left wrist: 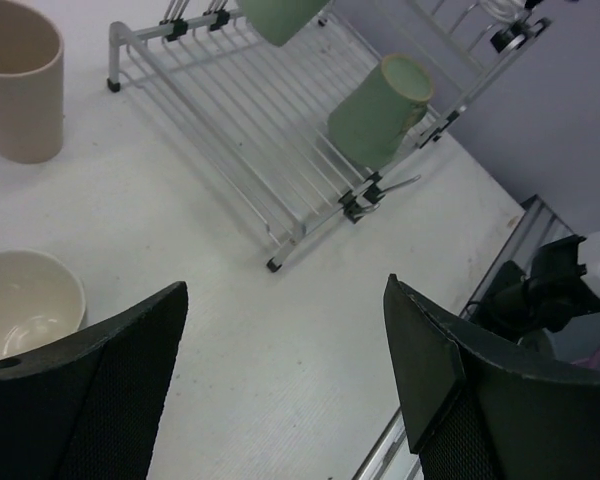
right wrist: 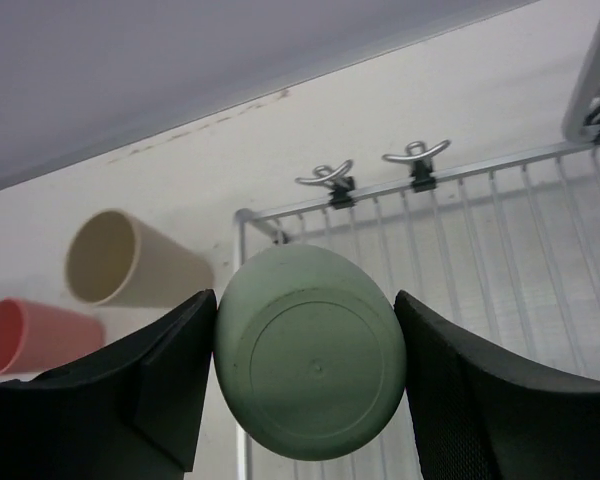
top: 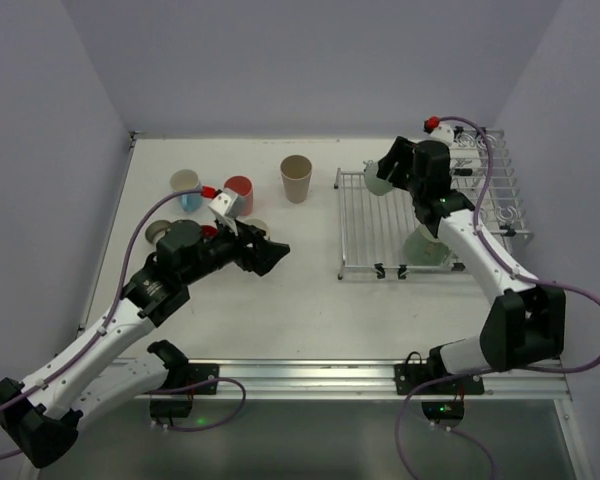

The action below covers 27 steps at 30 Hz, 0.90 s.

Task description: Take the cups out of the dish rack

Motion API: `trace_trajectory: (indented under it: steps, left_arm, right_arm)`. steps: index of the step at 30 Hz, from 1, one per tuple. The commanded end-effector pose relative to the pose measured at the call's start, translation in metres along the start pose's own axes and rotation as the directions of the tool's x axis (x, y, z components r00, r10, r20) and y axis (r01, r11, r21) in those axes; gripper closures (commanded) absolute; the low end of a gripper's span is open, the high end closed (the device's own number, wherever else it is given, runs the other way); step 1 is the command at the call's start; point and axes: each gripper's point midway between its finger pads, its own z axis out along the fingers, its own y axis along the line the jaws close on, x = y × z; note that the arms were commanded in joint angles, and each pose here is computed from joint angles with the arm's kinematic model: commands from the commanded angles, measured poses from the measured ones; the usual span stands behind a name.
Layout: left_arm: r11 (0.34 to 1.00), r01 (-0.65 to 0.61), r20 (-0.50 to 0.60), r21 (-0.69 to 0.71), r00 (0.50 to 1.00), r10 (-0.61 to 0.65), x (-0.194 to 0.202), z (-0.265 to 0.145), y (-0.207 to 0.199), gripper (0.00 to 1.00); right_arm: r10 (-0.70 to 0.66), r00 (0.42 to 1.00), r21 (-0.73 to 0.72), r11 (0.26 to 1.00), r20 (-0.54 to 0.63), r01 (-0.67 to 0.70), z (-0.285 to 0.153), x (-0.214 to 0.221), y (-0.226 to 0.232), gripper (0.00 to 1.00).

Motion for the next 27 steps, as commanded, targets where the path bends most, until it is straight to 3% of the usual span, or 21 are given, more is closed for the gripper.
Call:
trace_trajectory:
  steps: [1,6,8,12,18,23,27]
  left_arm:
    - [0.983,0.104,0.104,0.152,0.987,-0.12,-0.031,0.011,-0.03,0.19]
    - [0.954,0.179,0.081,0.239,0.976,-0.203,-0.03,0.03,-0.041,0.21]
    - [0.941,0.211,0.078,0.265,0.968,-0.239,-0.031,0.039,-0.044,0.22]
    - [0.909,0.28,0.039,0.308,0.951,-0.306,-0.024,0.051,-0.049,0.23]
    - [0.907,0.297,0.074,0.299,0.94,-0.332,-0.03,0.053,-0.046,0.24]
    - [0.907,0.291,0.089,0.303,0.939,-0.331,-0.032,0.055,-0.047,0.25]
    - [0.887,0.285,0.078,0.363,0.94,-0.333,-0.035,0.057,-0.059,0.31]
  right_arm:
    - [0.144,0.989,-0.275,0.953,0.039,-0.128,-0.039,-0.013,0.055,0.67]
    - [0.258,0.953,-0.621,0.725,-0.159,-0.3,-0.104,0.014,0.113,0.68]
    - [0.269,0.932,-0.678,0.64,-0.244,-0.362,-0.127,0.026,0.124,0.68]
    - [0.263,0.917,-0.764,0.508,-0.301,-0.397,-0.162,0.032,0.145,0.68]
    - [0.284,0.901,-0.79,0.442,-0.326,-0.425,-0.18,0.038,0.144,0.68]
    - [0.267,0.869,-0.787,0.372,-0.417,-0.492,-0.185,0.055,0.15,0.68]
    - [0.249,0.854,-0.774,0.362,-0.457,-0.519,-0.183,0.068,0.157,0.67]
